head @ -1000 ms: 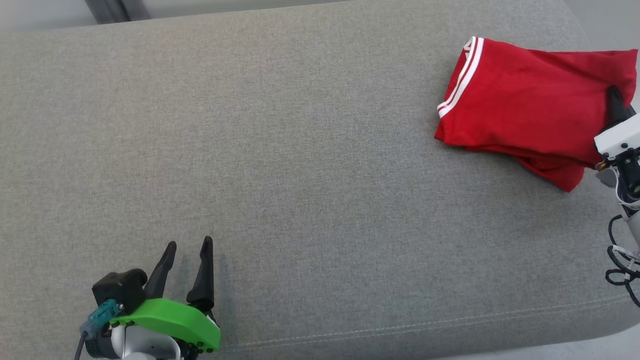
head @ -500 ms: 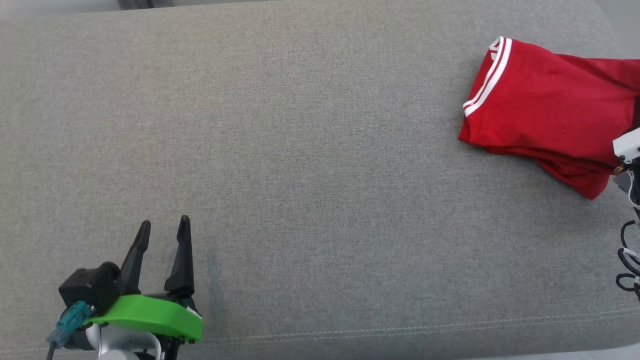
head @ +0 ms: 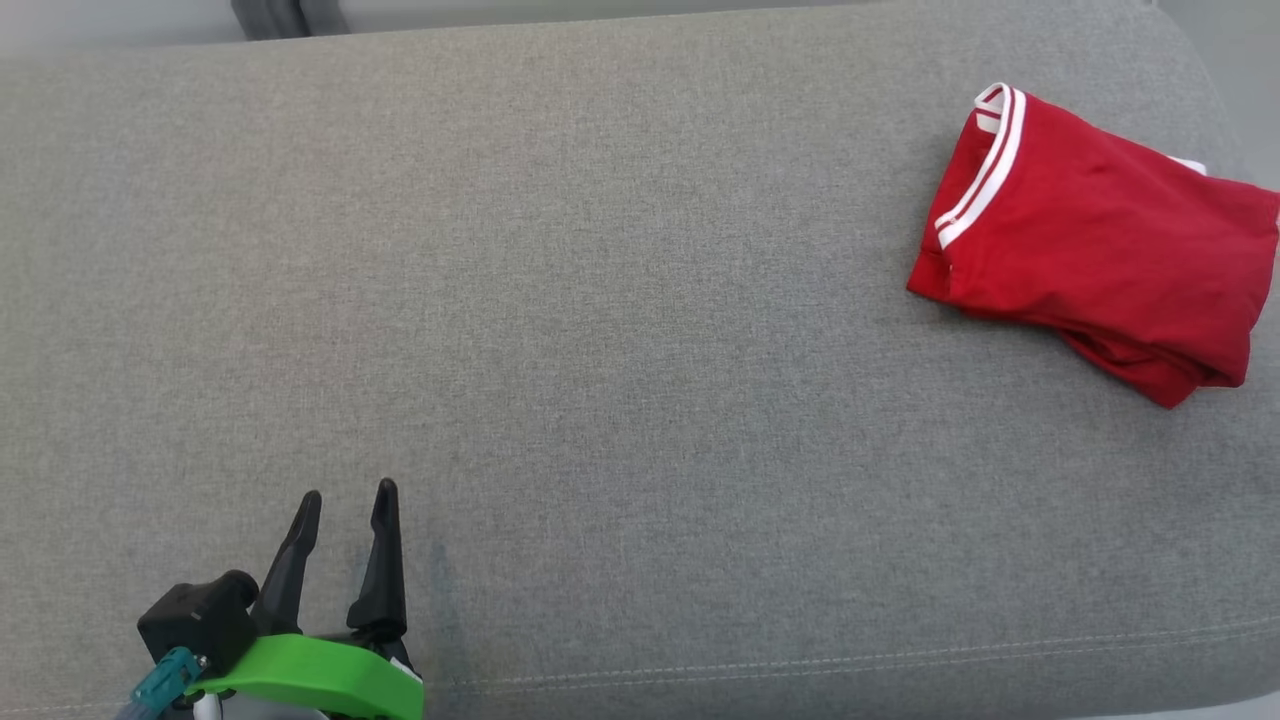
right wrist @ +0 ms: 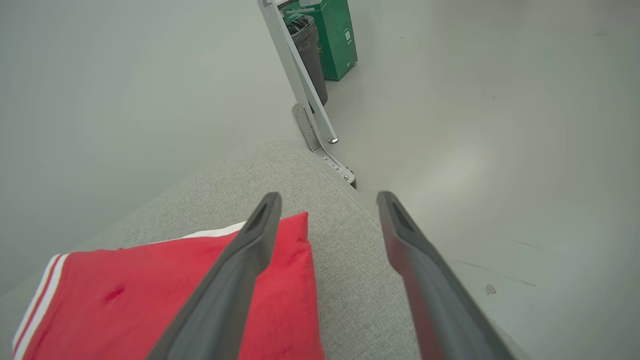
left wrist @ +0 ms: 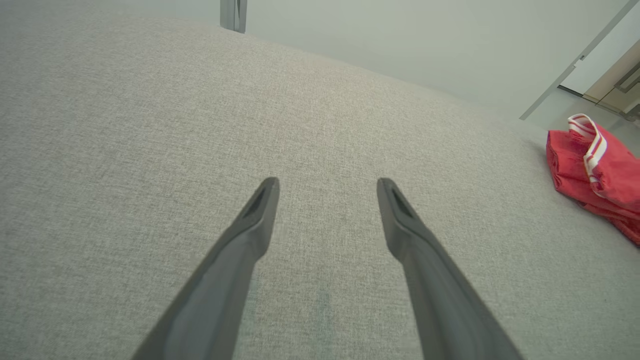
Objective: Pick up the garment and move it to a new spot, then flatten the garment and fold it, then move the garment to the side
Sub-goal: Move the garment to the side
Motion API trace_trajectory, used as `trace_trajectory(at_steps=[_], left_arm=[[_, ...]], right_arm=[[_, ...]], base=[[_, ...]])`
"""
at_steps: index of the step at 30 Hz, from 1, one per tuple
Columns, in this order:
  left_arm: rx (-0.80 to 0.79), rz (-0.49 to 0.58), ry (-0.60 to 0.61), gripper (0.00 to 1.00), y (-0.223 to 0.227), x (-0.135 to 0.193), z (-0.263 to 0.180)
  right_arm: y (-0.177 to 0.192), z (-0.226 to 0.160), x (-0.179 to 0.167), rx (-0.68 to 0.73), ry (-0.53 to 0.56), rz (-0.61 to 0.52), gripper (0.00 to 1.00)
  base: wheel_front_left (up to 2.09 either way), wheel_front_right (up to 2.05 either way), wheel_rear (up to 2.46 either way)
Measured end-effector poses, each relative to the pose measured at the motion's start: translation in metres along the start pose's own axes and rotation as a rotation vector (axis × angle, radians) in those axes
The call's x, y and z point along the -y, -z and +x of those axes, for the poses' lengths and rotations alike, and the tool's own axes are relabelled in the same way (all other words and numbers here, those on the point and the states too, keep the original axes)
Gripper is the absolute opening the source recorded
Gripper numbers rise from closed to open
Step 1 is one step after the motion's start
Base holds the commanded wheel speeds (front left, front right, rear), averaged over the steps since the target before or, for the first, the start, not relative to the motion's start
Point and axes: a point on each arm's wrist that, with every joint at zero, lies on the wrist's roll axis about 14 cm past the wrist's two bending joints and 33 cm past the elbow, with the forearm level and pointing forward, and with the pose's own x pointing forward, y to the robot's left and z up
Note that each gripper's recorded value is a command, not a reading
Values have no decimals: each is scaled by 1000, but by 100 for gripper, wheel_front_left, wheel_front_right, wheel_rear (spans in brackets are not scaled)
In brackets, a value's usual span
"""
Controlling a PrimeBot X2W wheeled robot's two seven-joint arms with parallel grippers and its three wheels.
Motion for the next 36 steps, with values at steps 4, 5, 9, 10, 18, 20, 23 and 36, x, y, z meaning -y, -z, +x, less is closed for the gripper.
trace_trajectory(at_steps=[4,5,9,10,18,20,23,36], left_arm=[[24,-13,7,100,-5,5,-2],[32,-14,11,100,-7,6,-2],[66,-16,16,100,-15,9,-6],[75,-7,15,100,-17,7,-7],[118,19,-35,100,-25,-11,-32],[127,28,-40,100,-27,-15,-36],[162,52,-37,100,-34,-17,-44],[145,127,6,100,-19,-10,-65]], right_arm=[[-16,-5,2,42,-5,1,100],[-22,-7,2,57,-9,2,100],[-18,-22,6,60,-33,-56,100],[-10,-28,7,47,-46,-92,100],[-42,-61,4,158,-114,-178,100],[-57,-69,-1,208,-142,-208,100],[-65,-90,-18,268,-196,-214,100],[-12,-165,-42,275,-326,-200,100]], base=[[0,0,0],[0,0,0],[0,0,0],[0,0,0],[0,0,0],[0,0,0],[0,0,0],[0,0,0]])
